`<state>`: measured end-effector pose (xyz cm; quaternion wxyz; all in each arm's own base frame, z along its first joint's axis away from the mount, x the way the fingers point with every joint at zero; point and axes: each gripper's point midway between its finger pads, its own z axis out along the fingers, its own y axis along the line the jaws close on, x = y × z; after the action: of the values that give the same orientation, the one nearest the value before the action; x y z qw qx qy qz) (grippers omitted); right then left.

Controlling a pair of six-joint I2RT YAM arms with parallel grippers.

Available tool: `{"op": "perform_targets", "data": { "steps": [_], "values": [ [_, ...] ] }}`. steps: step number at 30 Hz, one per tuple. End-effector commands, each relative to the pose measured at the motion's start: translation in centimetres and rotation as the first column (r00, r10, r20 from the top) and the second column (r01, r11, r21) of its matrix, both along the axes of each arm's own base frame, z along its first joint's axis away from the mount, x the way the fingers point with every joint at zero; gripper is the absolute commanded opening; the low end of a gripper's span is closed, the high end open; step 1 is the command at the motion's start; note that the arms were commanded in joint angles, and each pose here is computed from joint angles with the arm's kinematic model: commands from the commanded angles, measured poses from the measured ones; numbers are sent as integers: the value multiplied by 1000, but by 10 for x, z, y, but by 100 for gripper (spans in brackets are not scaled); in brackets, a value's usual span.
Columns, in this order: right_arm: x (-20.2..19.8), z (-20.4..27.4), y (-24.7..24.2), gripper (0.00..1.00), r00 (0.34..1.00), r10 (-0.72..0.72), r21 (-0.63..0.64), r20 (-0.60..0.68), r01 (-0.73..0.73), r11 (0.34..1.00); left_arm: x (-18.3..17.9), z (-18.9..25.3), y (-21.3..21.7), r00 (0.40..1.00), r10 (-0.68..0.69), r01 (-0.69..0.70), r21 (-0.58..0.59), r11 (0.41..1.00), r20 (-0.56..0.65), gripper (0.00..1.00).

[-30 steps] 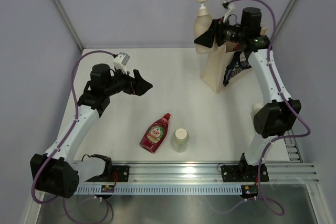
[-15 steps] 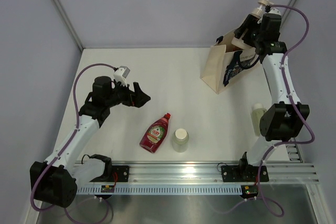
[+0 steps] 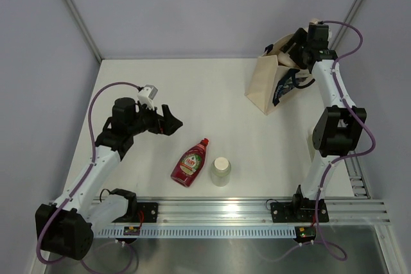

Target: Place the personal care products into the canvas bag

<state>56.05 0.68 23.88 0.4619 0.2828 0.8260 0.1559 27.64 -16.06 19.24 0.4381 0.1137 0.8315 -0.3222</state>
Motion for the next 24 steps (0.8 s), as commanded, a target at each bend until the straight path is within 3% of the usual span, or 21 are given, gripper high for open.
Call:
{"op": "perform_targets", "data": {
  "steps": [1, 5, 11, 15, 19, 24],
  "values": [
    [9, 59, 22, 0, 987, 20, 114, 160, -39, 993, 4, 8, 2, 999, 16, -16, -7, 1000, 45, 99],
    [13, 31, 29, 6, 994, 39, 145, 106, -54, 988, 4, 6, 1, 1000, 6, -6, -2, 1000, 30, 99],
    [19, -1, 33, 24, 997, 59, 159, 50, -66, 985, -2, -7, 0, 1000, -12, 12, 3, 1000, -17, 99],
    [23, -18, 32, 43, 998, 65, 140, 26, -68, 988, -4, -12, -1, 999, -9, 8, -7, 1000, -32, 99],
    [27, -31, 32, 74, 995, 94, 113, 16, -96, 989, -6, -17, -1, 999, -4, 3, -16, 1000, -49, 99],
    [28, -23, 34, 95, 989, 139, 78, 46, -143, 987, -8, -22, -3, 998, -15, 15, -2, 1000, -67, 99]
  ]
}}
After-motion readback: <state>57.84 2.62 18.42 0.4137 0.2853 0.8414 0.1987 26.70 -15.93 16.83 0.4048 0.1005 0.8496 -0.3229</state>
